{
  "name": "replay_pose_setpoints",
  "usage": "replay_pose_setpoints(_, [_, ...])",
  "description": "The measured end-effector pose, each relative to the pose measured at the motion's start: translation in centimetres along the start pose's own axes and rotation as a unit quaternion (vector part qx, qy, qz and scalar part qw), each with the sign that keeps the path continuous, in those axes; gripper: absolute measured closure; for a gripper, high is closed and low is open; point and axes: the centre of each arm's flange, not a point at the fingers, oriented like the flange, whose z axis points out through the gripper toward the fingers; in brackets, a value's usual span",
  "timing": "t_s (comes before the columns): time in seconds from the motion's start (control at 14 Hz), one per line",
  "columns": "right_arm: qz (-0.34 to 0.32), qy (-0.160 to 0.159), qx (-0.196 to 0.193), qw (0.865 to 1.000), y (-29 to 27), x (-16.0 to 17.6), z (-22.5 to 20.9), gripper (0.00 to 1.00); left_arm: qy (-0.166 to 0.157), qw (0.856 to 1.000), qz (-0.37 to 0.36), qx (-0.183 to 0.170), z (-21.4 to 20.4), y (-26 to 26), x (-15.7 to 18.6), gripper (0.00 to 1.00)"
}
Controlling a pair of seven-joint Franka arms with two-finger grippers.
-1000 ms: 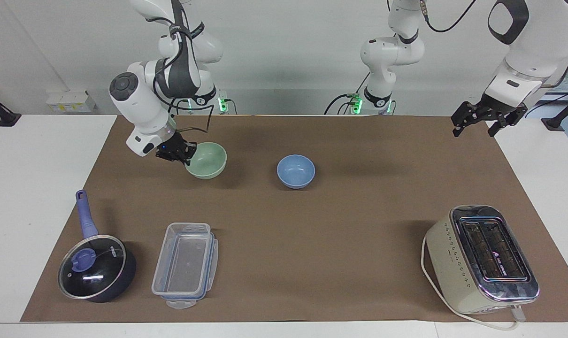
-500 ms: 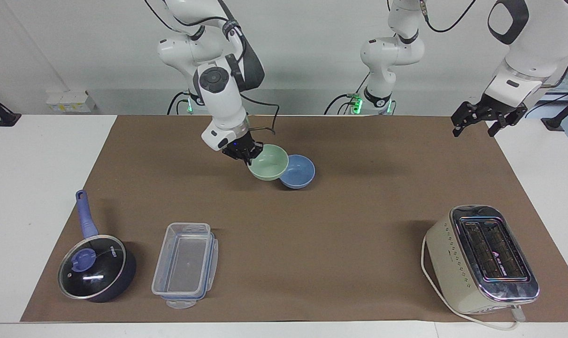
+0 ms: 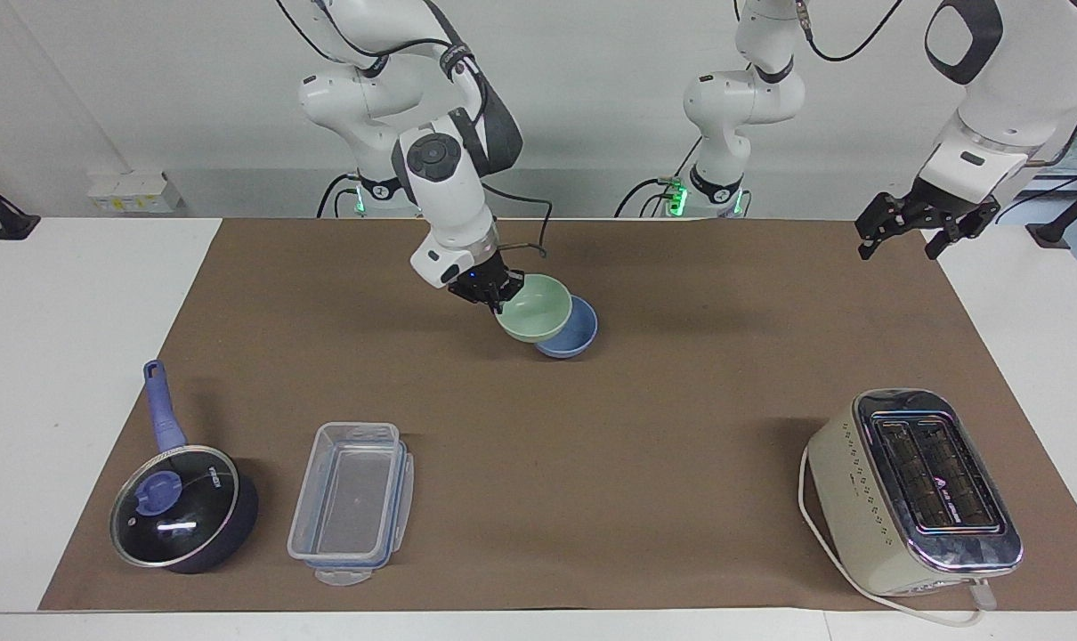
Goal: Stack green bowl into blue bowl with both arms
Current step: 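Lower the green bowl into the blue bowl with the right gripper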
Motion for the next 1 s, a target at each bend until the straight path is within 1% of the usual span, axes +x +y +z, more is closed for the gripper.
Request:
replay_pose_setpoints(0.29, [-0.001,0.005,0.003,1.0,-0.4,0.3,1.3,0.96,0.0,1.0,0.0,0.0,0.0,0.0,0.0,0.0])
replay_pose_setpoints(0.5, [-0.004,-0.003,-0.002,1.0,-0.6,0.1,2.9,0.96,0.0,1.0,0.0,0.0,0.0,0.0,0.0,0.0])
replay_pose_setpoints(0.71, [-0.006,-0.007,-0.005,1.0,-0.8,0.0,3.6,0.96,0.0,1.0,0.0,0.0,0.0,0.0,0.0,0.0])
replay_pose_setpoints(1.0, [-0.004,0.011,0.003,1.0,-0.6,0.2,4.2,0.96,0.0,1.0,0.0,0.0,0.0,0.0,0.0,0.0])
